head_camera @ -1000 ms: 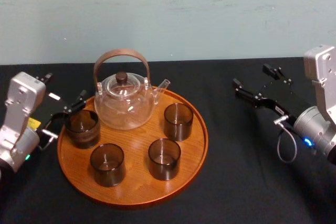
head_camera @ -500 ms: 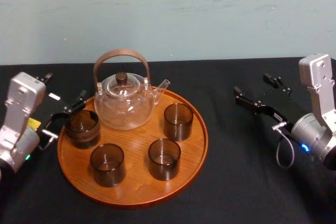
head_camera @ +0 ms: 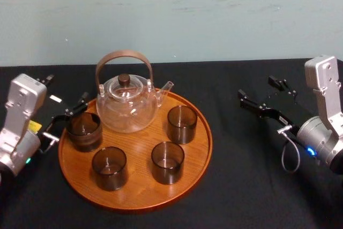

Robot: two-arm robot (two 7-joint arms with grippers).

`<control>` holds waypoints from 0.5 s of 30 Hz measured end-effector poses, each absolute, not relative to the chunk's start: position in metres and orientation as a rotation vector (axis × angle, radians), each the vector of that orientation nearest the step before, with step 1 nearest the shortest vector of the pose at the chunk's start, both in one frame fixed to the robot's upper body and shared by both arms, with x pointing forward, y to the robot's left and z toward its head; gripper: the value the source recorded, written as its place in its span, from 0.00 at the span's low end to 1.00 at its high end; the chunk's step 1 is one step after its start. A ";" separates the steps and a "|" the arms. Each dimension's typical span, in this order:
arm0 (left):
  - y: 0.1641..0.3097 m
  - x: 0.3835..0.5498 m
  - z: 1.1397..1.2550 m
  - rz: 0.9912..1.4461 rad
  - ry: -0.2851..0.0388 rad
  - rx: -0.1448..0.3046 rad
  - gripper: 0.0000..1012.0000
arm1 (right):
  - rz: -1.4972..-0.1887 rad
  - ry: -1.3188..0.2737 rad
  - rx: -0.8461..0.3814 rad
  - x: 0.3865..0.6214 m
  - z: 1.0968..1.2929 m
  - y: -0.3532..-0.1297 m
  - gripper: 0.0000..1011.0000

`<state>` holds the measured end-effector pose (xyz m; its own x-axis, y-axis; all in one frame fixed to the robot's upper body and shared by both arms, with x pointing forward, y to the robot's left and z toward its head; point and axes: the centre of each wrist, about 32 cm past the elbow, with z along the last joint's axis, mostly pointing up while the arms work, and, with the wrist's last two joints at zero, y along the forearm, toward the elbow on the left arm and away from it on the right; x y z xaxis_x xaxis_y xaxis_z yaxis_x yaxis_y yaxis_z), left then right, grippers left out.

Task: Pick up the glass from the table and place it on the tray.

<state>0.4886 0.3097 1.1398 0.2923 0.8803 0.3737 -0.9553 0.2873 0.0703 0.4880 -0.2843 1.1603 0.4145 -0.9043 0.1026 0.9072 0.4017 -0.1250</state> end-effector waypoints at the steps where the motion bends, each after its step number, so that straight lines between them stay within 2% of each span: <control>1: 0.310 0.489 1.140 1.248 -0.285 0.305 0.99 | -1.145 -0.020 -0.171 0.488 1.160 -0.284 0.99; 15: 0.310 0.489 1.140 1.248 -0.285 0.304 0.99 | -1.143 -0.021 -0.170 0.488 1.161 -0.284 0.99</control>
